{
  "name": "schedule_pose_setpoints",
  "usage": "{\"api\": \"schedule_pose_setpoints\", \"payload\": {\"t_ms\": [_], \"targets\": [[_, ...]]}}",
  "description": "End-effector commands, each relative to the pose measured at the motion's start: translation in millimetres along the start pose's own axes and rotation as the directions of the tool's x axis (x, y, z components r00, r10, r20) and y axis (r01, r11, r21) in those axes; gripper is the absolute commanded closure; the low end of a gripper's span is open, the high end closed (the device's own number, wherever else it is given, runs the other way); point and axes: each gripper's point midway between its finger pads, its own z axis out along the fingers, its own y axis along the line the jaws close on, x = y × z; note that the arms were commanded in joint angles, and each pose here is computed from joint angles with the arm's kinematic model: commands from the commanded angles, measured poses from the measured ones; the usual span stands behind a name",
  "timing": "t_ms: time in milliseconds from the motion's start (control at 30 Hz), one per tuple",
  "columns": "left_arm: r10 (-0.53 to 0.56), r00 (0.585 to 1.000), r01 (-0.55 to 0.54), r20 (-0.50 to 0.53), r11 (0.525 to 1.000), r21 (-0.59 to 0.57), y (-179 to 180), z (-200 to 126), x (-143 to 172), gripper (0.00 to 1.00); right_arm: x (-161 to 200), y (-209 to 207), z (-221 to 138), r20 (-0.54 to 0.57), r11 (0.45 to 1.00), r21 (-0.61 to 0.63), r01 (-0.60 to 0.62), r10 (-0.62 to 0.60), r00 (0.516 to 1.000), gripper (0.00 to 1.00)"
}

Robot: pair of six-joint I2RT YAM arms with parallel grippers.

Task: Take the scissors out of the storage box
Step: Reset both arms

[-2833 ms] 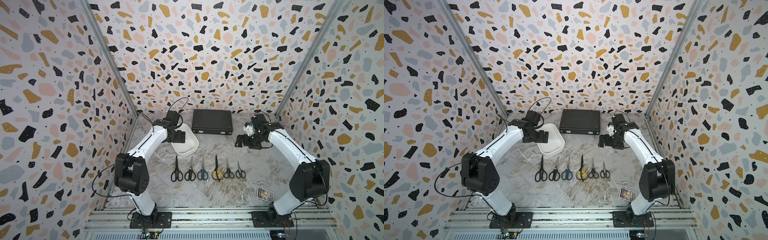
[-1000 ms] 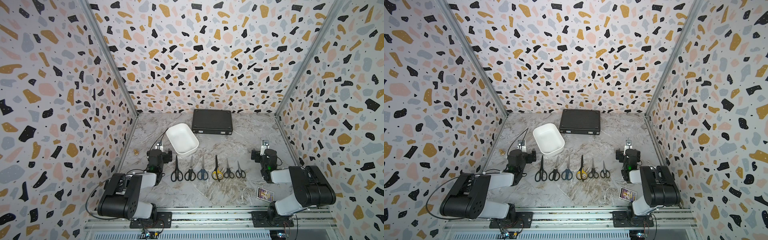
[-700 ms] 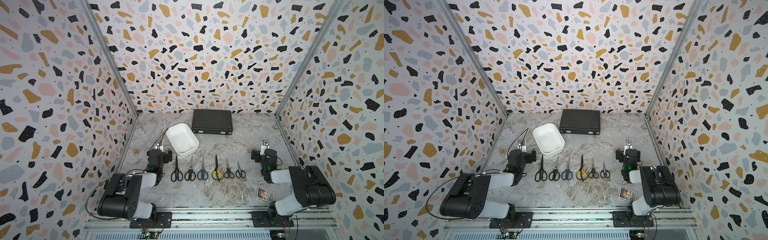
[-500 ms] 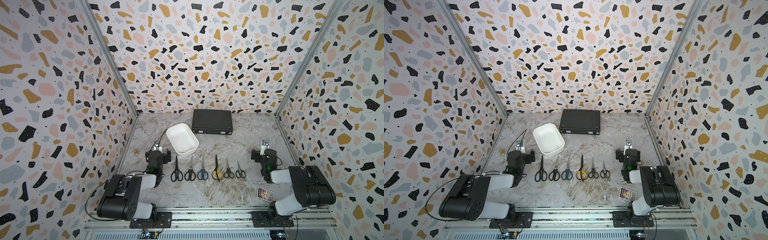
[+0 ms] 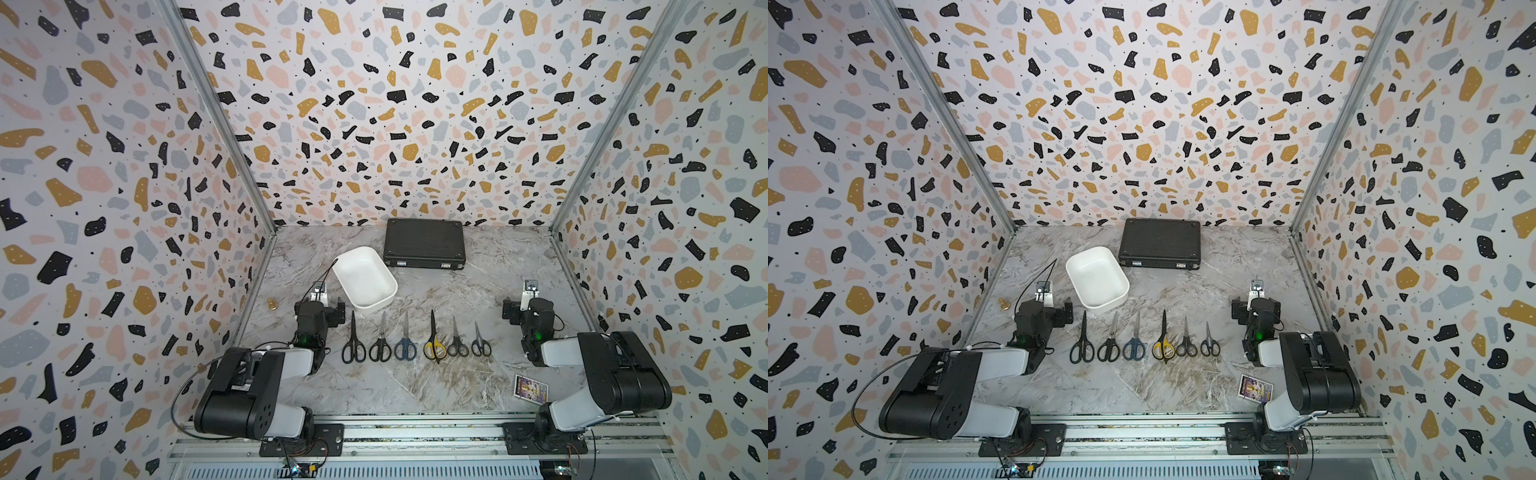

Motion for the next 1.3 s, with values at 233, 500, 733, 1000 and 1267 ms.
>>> {"api": "schedule_pose_setpoints", "payload": {"t_ms": [233, 500, 733, 1000, 1267], "targets": [[-0.006, 0.999, 0.006, 0.035, 1.0, -0.008, 1.8, 3.6, -14.0, 0.0, -13.6, -0.8, -0.1, 0.039, 1.0, 0.002, -0.003, 0.003, 0.999, 0.0], [-0.012, 0.999, 0.012, 0.033, 1.0, -0.004, 2.8, 4.3, -13.6, 0.0, -13.6, -0.8, -0.1, 0.039, 1.0, 0.002, -0.003, 0.003, 0.999, 0.0], [-0.013, 0.999, 0.013, 0.035, 1.0, -0.004, 3.2, 4.0, -14.4, 0.0, -13.9, -0.7, -0.3, 0.04, 1.0, 0.001, -0.003, 0.003, 0.999, 0.0], [-0.014, 0.999, 0.014, 0.035, 1.0, -0.002, 3.1, 4.0, -13.8, 0.0, -13.7, -0.3, -0.2, 0.039, 1.0, 0.0, -0.003, 0.003, 0.999, 0.0], [-0.014, 0.999, 0.014, 0.036, 1.0, -0.002, 3.1, 4.0, -14.1, 0.0, -13.7, -0.6, -0.2, 0.039, 1.0, 0.001, -0.003, 0.003, 0.999, 0.0]]}}
